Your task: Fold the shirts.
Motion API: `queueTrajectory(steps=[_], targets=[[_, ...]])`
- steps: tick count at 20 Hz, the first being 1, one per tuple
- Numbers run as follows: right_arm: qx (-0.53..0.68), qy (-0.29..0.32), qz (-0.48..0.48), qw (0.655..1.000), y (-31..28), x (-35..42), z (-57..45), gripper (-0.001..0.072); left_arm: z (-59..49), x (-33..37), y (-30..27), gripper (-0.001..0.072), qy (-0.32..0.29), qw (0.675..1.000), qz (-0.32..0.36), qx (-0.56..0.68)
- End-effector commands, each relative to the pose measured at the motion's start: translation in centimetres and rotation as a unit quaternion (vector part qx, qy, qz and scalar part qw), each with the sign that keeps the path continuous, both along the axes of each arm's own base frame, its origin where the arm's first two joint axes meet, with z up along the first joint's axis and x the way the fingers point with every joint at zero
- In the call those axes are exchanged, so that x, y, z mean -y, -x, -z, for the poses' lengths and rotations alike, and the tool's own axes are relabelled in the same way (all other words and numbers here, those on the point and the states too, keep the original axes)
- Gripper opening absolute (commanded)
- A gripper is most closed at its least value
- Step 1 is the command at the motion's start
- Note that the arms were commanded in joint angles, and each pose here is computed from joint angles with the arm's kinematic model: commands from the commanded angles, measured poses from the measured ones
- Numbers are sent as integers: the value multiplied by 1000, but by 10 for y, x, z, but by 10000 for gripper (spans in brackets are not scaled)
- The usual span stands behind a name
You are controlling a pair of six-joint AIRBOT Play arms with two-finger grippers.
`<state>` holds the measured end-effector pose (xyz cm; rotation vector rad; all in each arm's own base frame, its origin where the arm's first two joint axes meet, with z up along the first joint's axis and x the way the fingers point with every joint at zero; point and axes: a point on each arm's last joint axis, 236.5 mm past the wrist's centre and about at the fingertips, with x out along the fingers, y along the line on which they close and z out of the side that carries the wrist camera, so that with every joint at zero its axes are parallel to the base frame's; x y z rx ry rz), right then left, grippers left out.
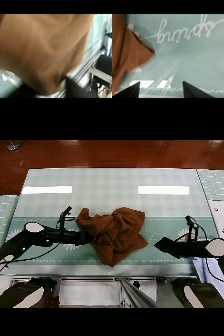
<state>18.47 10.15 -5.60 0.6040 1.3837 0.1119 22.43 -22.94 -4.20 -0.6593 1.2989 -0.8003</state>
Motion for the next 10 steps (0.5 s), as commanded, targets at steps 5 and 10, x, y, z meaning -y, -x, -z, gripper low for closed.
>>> queueTrajectory(steps=[5,10], targets=[[-73,-36,-18,997,10,-41,34,610,-69,-10,-43,22,66,994,31,85],[-57,-54,-43,996,-26,-81,37,610,-84,-41,-63,22,76,993,-8,93]])
